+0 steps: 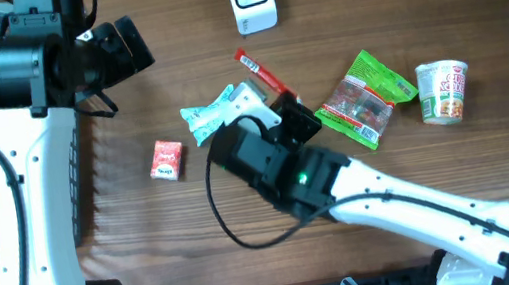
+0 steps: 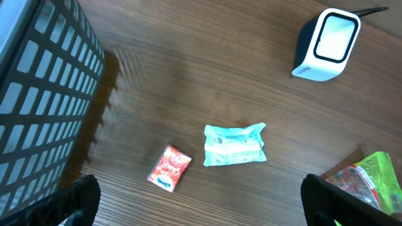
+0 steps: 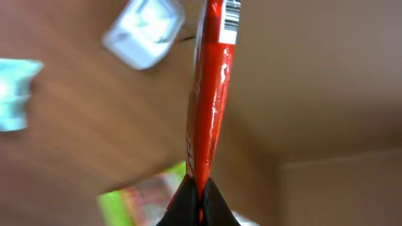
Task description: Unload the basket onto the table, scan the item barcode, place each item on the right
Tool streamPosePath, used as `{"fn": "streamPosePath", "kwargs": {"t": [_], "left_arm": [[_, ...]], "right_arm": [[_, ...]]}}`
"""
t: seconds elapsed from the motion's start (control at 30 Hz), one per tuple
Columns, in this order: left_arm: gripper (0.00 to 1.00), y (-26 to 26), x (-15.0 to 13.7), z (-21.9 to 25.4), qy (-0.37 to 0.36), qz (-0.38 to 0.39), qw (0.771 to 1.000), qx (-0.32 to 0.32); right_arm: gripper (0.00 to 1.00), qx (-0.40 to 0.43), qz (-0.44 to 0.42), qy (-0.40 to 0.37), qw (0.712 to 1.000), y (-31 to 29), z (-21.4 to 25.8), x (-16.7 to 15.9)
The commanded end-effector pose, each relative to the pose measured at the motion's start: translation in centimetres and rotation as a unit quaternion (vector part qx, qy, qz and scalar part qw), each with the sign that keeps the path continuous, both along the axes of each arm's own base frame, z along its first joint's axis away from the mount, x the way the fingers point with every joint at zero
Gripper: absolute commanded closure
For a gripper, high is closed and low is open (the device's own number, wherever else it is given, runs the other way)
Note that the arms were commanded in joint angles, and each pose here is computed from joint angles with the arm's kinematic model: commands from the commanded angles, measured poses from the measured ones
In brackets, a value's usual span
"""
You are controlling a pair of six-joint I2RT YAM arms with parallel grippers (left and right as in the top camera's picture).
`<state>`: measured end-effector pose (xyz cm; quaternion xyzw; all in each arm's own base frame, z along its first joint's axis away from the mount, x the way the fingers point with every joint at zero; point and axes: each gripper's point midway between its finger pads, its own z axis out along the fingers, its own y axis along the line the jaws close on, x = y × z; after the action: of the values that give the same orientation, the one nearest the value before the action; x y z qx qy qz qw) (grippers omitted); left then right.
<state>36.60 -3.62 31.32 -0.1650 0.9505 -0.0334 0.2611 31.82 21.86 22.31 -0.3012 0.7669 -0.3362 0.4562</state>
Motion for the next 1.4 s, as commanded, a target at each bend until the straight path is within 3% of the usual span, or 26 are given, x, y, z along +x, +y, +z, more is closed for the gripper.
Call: {"fn": "streamPosePath", "kwargs": {"t": [0.0,0.1,0.33,0.63,0.83,1.37], "left_arm": [[0.00,0.1,0.0,0.1,-0.001,-0.007,1.000,0.003],[0.00,0.1,0.0,0.1,-0.001,-0.007,1.000,0.003],[0.00,0.1,0.0,0.1,-0.001,-0.007,1.000,0.003],[0.00,0.1,0.0,0.1,-0.001,-0.007,1.000,0.003],[0.00,0.1,0.0,0.1,-0.001,-0.007,1.000,0.003],[0.00,0.1,0.0,0.1,-0.001,-0.007,1.000,0.003]], "right_arm": [[0.96,-0.159,-0.070,-0.103,0.979,-2.5,6.0,-1.5],[0.96,-0.213,-0.055,-0.095,0.971,-1.6,6.9,-1.9],[0.96,-0.252,-0.031,-0.093,0.963,0.3,10.6,-1.8],[0.96,-0.157,-0.063,-0.161,0.972,-3.5,21.0,-3.7],[0.96,-0.210,-0.047,-0.144,0.966,-3.0,20.8,-3.5],[0.96,-0.217,-0.032,-0.162,0.962,-2.5,21.4,-3.3]]}}
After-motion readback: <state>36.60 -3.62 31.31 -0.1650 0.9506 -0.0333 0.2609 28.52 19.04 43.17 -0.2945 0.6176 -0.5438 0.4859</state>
